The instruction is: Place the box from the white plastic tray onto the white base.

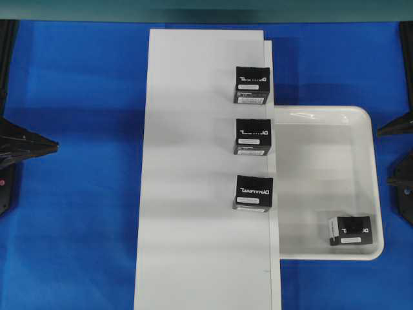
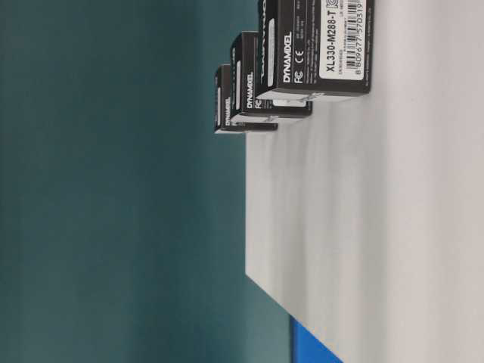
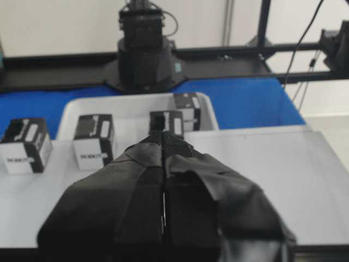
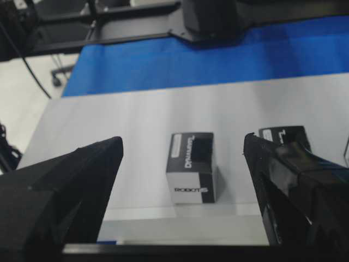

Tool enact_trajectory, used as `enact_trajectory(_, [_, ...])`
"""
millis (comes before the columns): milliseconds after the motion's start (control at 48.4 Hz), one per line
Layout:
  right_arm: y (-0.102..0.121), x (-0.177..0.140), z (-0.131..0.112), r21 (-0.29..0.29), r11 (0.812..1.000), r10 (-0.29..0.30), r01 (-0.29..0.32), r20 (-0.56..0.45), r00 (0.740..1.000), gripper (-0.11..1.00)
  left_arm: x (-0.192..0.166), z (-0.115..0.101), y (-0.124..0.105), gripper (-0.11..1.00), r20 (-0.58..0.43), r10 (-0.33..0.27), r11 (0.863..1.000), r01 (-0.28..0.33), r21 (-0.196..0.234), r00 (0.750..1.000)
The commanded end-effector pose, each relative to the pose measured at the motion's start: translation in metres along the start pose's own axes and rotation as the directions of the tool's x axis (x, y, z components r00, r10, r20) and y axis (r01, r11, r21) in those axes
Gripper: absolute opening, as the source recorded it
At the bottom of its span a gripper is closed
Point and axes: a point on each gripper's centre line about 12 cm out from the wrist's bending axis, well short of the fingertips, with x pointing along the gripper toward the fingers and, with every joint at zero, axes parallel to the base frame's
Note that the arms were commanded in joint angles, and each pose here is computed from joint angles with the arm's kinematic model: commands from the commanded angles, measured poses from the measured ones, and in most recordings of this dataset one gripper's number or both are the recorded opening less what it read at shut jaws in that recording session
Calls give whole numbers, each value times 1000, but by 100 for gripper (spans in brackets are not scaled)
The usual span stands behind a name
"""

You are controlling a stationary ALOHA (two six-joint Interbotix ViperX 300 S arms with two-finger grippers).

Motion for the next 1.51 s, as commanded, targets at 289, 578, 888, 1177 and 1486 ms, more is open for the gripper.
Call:
enact_trajectory(289, [0, 1, 1, -3, 1000, 2, -2, 9, 1000, 90, 5, 12, 0, -7, 43, -1, 1000, 1, 2, 999])
enact_trajectory(578, [1, -2, 4, 1, 1000, 5, -5, 33, 999, 90, 5, 10, -1, -7, 34, -6, 1000, 6, 2, 999])
enact_trajectory(888, [1, -4, 5, -5, 1000, 6, -6, 44, 999, 90, 3, 10, -1, -7, 37, -9, 1000, 9, 0, 999])
enact_trajectory(1177, [1, -4, 3, -8, 1000, 7, -6, 39, 999, 90, -3, 5, -5, -7, 38, -26, 1000, 26, -9, 999])
enact_trajectory(1486, [1, -5, 2, 9, 1000, 8, -9, 44, 999, 90, -5, 9, -5, -7, 57, -26, 1000, 27, -12, 998])
